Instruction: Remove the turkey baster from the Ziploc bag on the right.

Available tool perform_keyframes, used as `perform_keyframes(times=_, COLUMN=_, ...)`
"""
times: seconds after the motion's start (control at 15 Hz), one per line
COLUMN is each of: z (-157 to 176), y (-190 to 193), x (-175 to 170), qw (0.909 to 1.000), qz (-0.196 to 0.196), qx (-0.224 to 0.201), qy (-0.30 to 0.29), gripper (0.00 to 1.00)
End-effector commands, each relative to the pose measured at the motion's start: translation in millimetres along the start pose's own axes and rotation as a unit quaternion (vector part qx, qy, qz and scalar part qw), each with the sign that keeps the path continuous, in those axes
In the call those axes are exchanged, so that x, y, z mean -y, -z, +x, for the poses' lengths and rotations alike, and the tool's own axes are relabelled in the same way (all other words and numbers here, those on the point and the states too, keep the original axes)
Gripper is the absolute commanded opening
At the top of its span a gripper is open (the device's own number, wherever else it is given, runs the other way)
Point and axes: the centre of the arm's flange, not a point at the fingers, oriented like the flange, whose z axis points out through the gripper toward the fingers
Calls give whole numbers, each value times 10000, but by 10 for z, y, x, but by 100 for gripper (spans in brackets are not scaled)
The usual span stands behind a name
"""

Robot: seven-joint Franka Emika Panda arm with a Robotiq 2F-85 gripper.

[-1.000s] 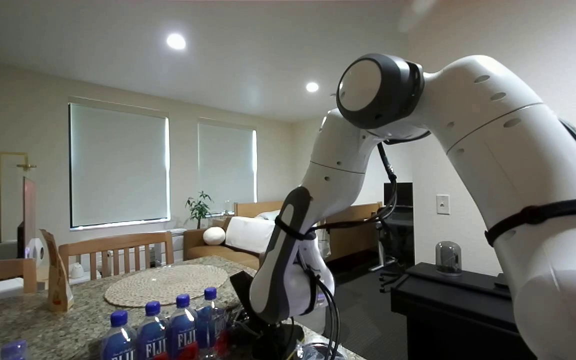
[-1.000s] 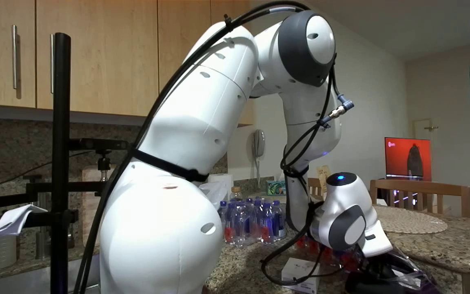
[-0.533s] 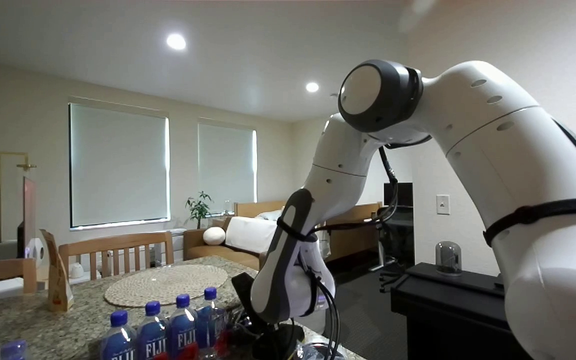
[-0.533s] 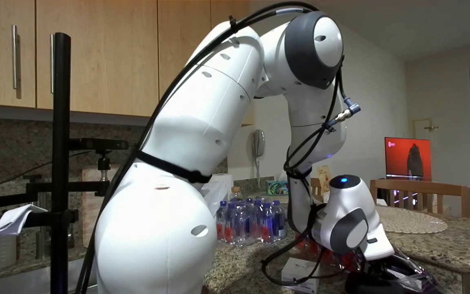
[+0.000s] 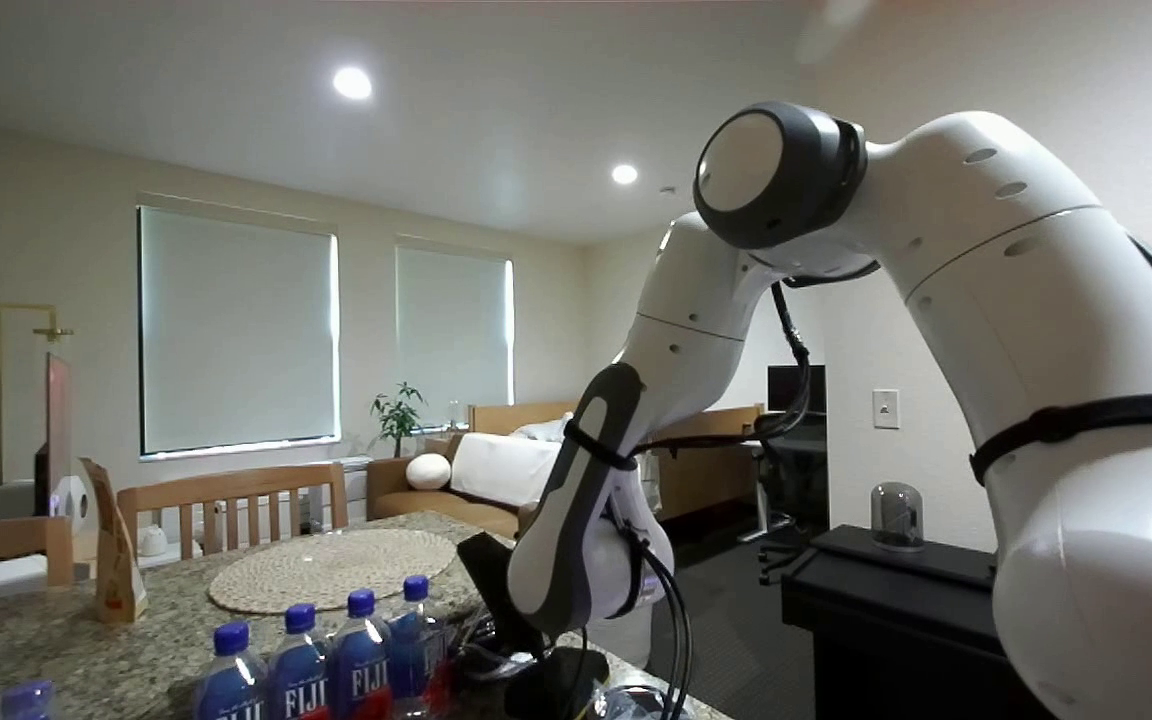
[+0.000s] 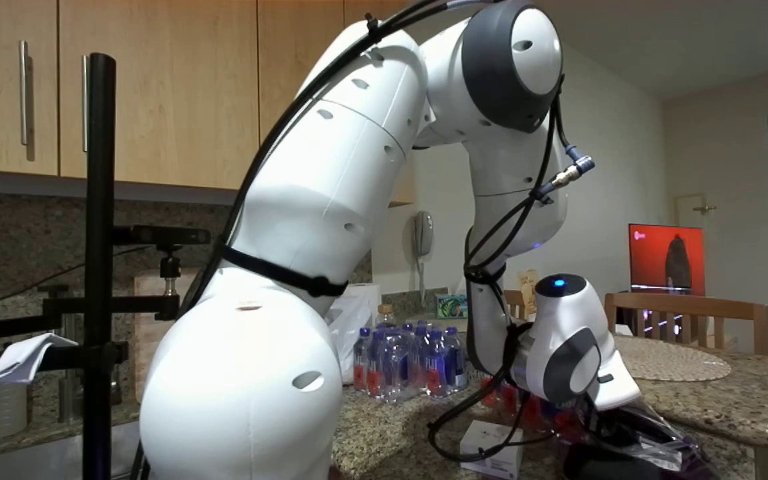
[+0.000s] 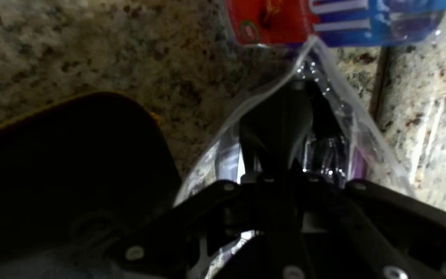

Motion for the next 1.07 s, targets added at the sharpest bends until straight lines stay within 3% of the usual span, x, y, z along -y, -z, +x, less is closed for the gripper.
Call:
perform_keyframes(times=0.0, z=-115, y=340, x=-393, qw=9989, qz=239, qx=188, qy=349, gripper=8)
perform_keyframes(times=0.53, z=-163, y=858, x=-287, qw=9921, qz=194, qx=818, qy=927, gripper=8)
perform_keyframes(times=1.0, z=374, y=849, x=-247, qw=9965, qz=103, qx=614, qy=551, gripper=8)
